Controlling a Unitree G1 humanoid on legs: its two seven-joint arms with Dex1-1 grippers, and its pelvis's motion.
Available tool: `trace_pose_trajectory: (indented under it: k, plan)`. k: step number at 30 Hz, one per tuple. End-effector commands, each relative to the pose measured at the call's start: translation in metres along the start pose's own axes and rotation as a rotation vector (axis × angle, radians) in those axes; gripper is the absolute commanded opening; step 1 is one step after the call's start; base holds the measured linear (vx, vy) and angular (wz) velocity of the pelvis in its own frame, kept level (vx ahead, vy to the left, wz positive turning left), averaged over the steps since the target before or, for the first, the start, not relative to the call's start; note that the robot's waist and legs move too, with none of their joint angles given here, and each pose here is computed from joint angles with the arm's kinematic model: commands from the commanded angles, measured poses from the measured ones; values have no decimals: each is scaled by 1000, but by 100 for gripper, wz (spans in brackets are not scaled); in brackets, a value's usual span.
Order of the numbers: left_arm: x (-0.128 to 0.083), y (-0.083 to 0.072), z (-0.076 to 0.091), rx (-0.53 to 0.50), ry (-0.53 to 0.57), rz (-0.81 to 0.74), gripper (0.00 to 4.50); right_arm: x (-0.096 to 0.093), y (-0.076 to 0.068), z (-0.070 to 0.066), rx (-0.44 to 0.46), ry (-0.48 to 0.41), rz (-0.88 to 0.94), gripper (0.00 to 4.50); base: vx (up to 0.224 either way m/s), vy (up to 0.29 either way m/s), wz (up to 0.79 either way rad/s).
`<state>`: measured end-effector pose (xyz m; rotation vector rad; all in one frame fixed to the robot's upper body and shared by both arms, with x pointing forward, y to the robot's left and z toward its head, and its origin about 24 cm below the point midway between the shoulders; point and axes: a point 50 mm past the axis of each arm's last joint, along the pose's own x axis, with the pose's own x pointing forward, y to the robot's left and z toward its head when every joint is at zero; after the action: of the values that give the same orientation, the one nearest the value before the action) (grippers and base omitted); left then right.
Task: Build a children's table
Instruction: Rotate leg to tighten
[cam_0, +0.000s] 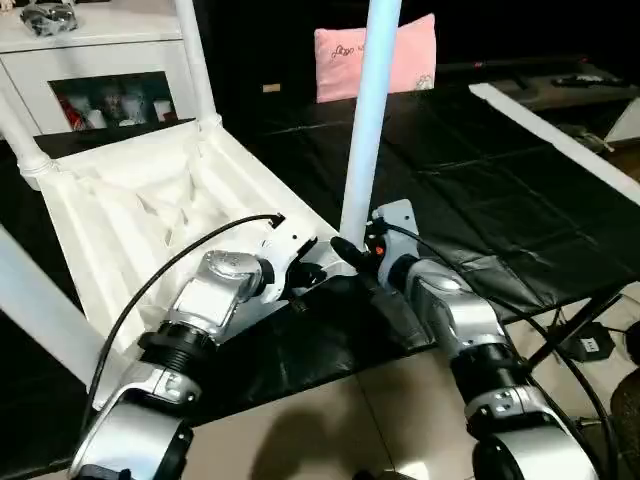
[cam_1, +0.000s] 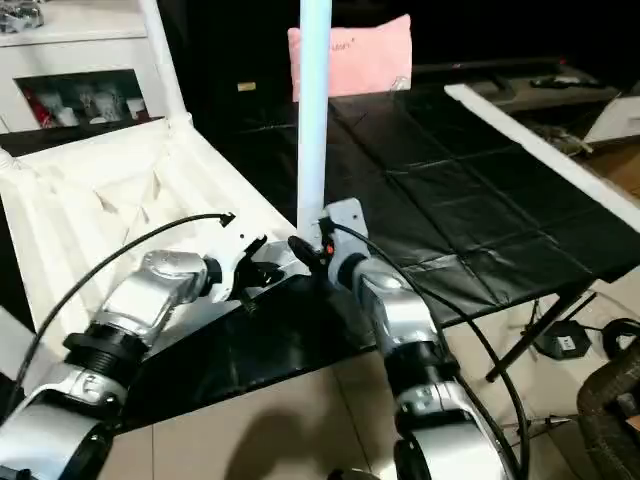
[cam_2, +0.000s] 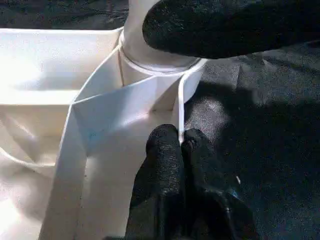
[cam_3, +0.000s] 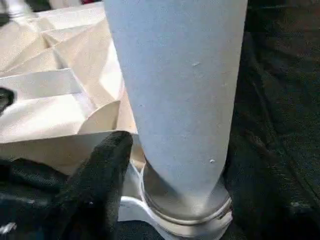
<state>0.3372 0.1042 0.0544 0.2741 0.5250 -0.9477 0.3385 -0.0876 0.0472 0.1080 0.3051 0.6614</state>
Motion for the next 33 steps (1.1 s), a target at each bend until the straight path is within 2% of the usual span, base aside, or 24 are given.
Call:
trace_pose_trajectory:
  k: [1,3,7,11,12,14,19,22,25,26,29,30,33]
  plan:
    - [-2,-1,13,80,-37,-20,0,1,17,-18,35,57,141,332,0,0,0]
    - [-8,2,9,87,-25,-38,0,-8,9,-15,-5,35,166,364,0,0,0]
    - [-18,6,3,137,-7,-106,0,-28,-2,-9,-89,17,278,387,0,0,0]
    - [-26,6,-3,225,32,-224,0,-44,-12,-2,-147,19,364,427,0,0,0]
    - [-30,4,-5,287,39,-301,0,-48,-19,2,-187,26,373,435,0,0,0]
    - [-32,2,-6,311,42,-348,0,-50,-23,4,-217,26,371,447,0,0,0]
    - [-36,0,-8,341,67,-435,0,-55,-30,11,-291,32,399,447,0,0,0]
    - [-38,-5,-9,384,83,-538,0,-64,-25,11,-349,79,567,447,0,0,0]
    - [-38,-9,-9,417,90,-591,0,-66,-20,9,-356,106,669,447,0,0,0]
    - [-37,-10,-9,428,94,-608,0,-66,-19,8,-355,115,697,421,0,0,0]
    - [-36,-14,-7,453,101,-648,0,-61,-16,5,-362,155,747,421,0,0,0]
    - [-36,-14,-7,455,100,-650,0,-60,-16,5,-363,159,750,393,0,0,0]
    - [-36,-16,-4,461,95,-659,0,-58,-15,5,-366,164,761,377,0,0,0]
